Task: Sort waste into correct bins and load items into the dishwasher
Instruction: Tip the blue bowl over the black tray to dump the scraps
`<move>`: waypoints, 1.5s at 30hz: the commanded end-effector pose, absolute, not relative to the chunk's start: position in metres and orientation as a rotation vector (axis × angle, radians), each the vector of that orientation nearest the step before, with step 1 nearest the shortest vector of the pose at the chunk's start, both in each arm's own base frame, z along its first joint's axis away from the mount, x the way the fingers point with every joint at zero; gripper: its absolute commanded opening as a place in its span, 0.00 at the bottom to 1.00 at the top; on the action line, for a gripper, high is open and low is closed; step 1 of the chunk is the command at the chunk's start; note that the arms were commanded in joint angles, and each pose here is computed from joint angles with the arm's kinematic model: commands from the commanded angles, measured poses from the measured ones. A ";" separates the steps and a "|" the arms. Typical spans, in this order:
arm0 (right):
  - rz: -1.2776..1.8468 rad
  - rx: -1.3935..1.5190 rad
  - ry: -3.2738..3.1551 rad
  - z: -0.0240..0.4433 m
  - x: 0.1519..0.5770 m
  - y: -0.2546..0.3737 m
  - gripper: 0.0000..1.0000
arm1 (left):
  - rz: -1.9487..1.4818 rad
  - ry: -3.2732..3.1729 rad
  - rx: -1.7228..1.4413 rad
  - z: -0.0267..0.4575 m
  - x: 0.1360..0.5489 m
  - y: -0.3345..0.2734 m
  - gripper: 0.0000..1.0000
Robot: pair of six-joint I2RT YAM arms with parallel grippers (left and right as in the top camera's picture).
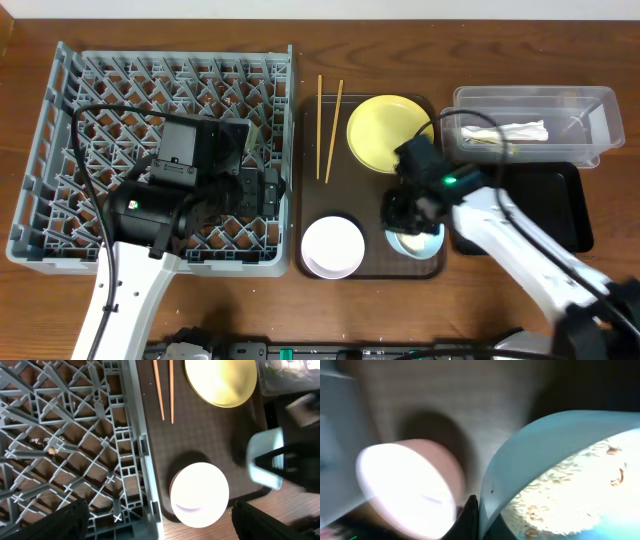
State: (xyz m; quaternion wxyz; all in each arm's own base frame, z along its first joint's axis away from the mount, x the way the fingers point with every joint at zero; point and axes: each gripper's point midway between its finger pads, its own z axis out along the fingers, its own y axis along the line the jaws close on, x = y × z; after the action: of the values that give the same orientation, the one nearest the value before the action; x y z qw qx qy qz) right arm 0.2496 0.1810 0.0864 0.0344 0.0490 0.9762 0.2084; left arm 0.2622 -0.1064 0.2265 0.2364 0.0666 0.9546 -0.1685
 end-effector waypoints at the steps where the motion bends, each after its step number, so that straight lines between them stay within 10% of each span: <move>1: 0.867 0.030 2.840 0.137 0.259 0.177 0.01 | -0.443 2.599 0.196 0.232 0.264 -0.105 0.93; 15: 1.011 0.201 2.561 0.168 0.280 0.060 0.01 | -0.430 2.593 0.192 0.232 0.266 -0.104 0.94; 45: 1.535 0.201 1.871 0.178 0.271 0.016 0.01 | -0.431 2.592 0.192 0.232 0.266 -0.104 0.98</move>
State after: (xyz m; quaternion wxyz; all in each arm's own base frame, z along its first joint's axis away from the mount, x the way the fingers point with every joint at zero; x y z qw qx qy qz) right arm 0.2717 0.0187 0.1750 0.3501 0.0661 0.7324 0.5803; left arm 0.2643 -0.1038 0.2265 0.2409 0.0645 0.9550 -0.1606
